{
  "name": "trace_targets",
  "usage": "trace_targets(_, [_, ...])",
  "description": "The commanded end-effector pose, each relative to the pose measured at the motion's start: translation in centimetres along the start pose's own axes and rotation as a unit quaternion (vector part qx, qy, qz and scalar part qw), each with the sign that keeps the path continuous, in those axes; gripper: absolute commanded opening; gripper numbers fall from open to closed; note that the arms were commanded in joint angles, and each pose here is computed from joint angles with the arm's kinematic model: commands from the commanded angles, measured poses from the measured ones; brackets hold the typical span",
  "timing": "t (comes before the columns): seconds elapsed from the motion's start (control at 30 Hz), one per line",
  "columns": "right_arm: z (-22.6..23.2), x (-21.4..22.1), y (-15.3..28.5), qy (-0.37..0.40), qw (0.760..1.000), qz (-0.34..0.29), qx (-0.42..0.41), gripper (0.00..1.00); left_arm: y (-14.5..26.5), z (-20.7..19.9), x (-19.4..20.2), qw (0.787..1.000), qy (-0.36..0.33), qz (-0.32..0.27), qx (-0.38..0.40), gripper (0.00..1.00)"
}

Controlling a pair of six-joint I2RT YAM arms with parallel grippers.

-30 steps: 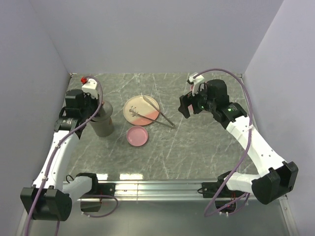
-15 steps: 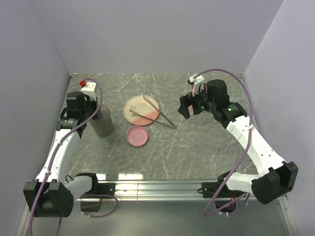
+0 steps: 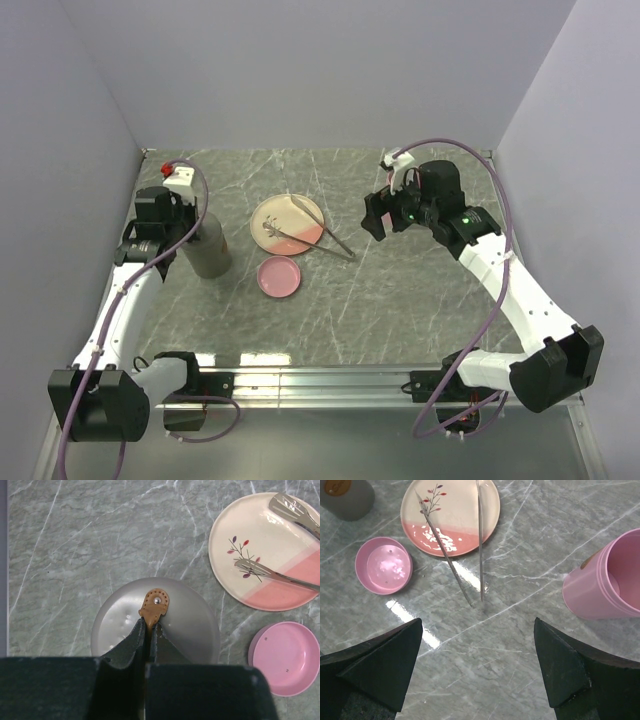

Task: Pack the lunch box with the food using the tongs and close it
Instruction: Close the box lid on the packing box.

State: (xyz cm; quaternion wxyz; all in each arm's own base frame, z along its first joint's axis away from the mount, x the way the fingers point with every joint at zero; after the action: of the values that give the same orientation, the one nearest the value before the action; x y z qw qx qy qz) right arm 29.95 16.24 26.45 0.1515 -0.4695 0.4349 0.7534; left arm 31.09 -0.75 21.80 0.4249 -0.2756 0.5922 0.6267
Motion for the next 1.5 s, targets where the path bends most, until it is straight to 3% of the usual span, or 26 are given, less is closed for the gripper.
trace_targets(0.0, [0.2, -2.2, 0.7, 0.003, 1.0, -0.031, -0.002, 0.99, 0.6, 1.6, -2.1, 0.999, -0.004, -0.031, -0.029, 0.0])
trace_targets(0.63, [0.2, -2.4, 0.3, 0.004, 1.0, -0.025, -0.005, 0.99, -0.3, 0.2, -1.1, 1.0, 0.001, -0.02, 0.016, 0.0])
trace_targets(1.03, [0.1, -2.7, 0.1, 0.004, 1.0, -0.025, -0.005, 0.99, -0.9, 0.5, 1.2, 1.0, -0.004, 0.016, 0.003, 0.0])
trace_targets(1.47, [0.0, -2.4, -0.3, 0.0, 1.0, -0.023, -0.007, 1.0, -0.8, 0.5, 0.9, 1.0, -0.018, 0.017, 0.005, 0.0])
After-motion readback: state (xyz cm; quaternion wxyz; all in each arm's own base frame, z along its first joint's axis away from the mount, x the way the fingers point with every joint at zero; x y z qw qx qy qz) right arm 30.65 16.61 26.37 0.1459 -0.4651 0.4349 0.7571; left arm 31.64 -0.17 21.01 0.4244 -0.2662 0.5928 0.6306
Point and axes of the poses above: each gripper's point midway between its finger pads, its own y axis back along the fingers, its own z axis along the line the jaws close on, x = y × z, the point moved 3 cm from there along y, back along the fingers, and after that the axes turned 8 degrees about -y, right-handed, at the moved point
